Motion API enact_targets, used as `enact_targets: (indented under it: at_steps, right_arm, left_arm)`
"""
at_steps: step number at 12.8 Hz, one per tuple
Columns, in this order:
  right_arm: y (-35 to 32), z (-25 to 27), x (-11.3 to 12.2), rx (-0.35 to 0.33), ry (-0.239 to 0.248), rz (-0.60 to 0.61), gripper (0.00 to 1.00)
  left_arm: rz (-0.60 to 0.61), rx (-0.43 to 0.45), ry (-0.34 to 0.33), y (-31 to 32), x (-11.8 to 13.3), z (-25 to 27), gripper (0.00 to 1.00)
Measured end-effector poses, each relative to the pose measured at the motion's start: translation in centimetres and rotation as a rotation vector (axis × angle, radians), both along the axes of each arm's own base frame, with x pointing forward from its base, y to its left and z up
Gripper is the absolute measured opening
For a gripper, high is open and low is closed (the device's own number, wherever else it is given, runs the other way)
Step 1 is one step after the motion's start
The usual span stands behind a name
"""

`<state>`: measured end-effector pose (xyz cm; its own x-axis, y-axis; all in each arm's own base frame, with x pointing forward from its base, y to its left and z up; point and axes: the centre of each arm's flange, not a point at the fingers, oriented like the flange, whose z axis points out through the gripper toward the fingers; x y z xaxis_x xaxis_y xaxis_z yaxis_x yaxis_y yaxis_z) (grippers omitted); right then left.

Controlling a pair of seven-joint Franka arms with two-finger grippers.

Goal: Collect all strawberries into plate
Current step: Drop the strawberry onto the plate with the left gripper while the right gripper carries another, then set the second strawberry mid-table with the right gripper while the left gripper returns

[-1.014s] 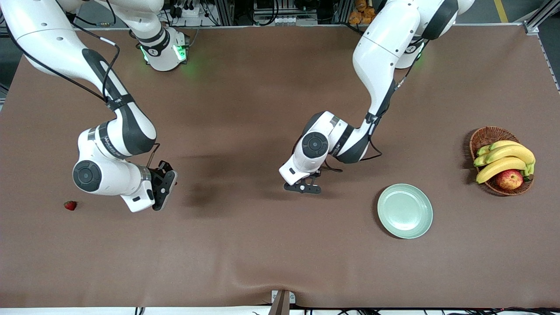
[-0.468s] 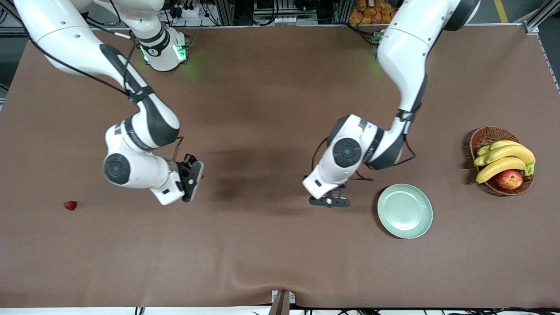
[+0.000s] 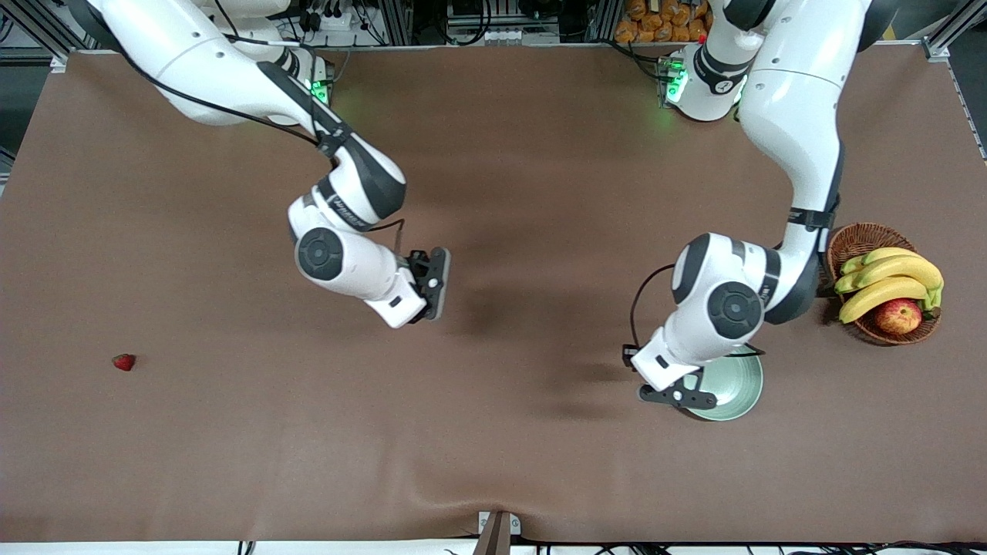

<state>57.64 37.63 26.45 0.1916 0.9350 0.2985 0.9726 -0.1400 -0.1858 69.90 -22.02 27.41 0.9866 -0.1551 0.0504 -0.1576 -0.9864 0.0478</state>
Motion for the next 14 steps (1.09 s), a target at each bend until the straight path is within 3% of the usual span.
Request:
enact_targets:
  at_steps: [6,12,14]
  right_arm:
    - [9.8,-2.7,-4.7,0.128,-0.014,-0.112,0.33]
    - [17.8,-5.5,-8.7,0.099,-0.063,-0.174,0.33]
    - [19.6,-6.8,-9.5,0.115,-0.095,-0.2,0.33]
  left_arm:
    - [-0.061,0.018,0.037,11.6,1.5,-1.9,0.4]
    - [-0.056,0.02,0.075,12.3,1.0,-4.9,0.4]
    - [-0.055,0.02,0.08,12.4,0.9,-5.8,0.58]
